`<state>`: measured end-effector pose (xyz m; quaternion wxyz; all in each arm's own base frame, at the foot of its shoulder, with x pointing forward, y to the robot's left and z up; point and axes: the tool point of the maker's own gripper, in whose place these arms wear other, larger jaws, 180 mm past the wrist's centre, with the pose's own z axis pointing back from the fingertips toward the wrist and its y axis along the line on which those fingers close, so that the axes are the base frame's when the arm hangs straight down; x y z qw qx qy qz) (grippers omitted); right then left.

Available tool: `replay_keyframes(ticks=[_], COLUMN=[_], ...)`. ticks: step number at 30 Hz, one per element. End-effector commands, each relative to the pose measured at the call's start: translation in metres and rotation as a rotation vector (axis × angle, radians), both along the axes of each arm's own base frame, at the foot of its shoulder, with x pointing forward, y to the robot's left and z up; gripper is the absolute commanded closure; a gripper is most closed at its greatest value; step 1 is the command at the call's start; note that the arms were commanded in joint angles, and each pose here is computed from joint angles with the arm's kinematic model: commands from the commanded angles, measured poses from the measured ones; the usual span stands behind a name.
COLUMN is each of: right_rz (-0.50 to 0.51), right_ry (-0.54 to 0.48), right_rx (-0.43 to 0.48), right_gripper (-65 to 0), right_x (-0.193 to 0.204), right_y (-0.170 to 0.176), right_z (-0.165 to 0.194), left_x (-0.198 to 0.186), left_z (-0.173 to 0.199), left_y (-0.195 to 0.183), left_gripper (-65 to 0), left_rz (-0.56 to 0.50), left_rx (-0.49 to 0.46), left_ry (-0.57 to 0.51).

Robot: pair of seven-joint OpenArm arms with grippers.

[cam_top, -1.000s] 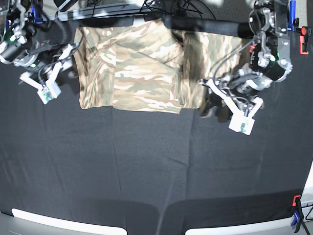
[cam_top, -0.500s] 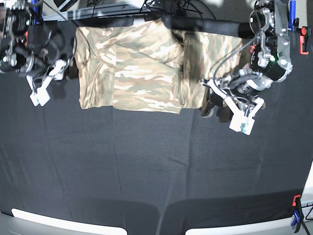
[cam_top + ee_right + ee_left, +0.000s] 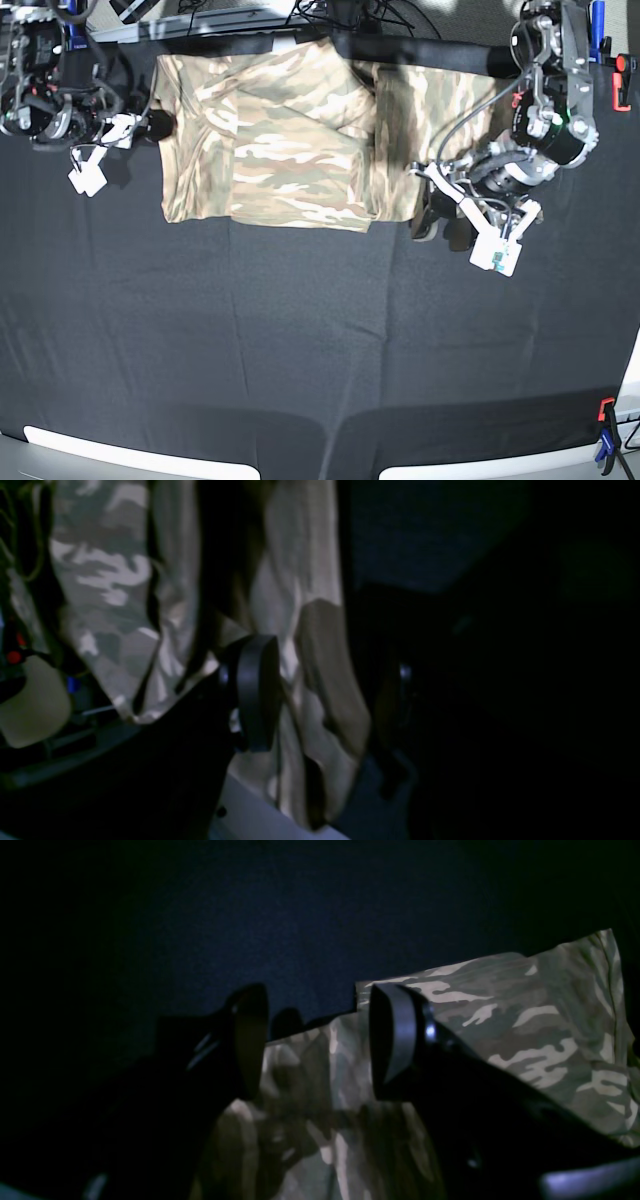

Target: Layout the t-shirt on the table in an organized manner, then fold the t-shirt properly

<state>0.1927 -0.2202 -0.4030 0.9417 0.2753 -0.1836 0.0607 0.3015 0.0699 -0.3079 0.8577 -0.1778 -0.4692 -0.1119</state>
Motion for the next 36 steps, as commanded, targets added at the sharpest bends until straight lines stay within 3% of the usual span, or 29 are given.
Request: replay_keyframes(ticks=[1, 13, 23, 31, 36], right_rz=[0.014, 0.001, 0.064, 0.047, 0.077], right_ry=[-0.025, -0.024, -0.105, -0.140, -0.105], right_rx=[0.008, 0.075, 0.161, 0.229, 0.207], right_gripper=[-28.6, -28.6, -28.6, -28.6, -28.6], right_x=[0.004, 0.001, 0.004, 0.009, 0.003], right_y=[0.002, 0.031, 0.050, 0.057, 0.054], right_z=[0.005, -0.004, 0.008, 0.019, 0.015], left_x=[0.006, 0.005, 0.005, 0.005, 0.005], left_z=[0.015, 0.014, 0.014, 0.014, 0.013], left_y=[-0.001, -0.001, -0.001, -0.001, -0.001], left_gripper=[-30.1, -30.1, -30.1, -30.1, -30.1], left_rz=[-0.001, 0.000, 0.000, 0.000, 0.000], left_rx=[-0.017, -0.019, -0.019, -0.019, -0.017], left_ry=[-0.054, -0.052, -0.052, -0.052, -0.052])
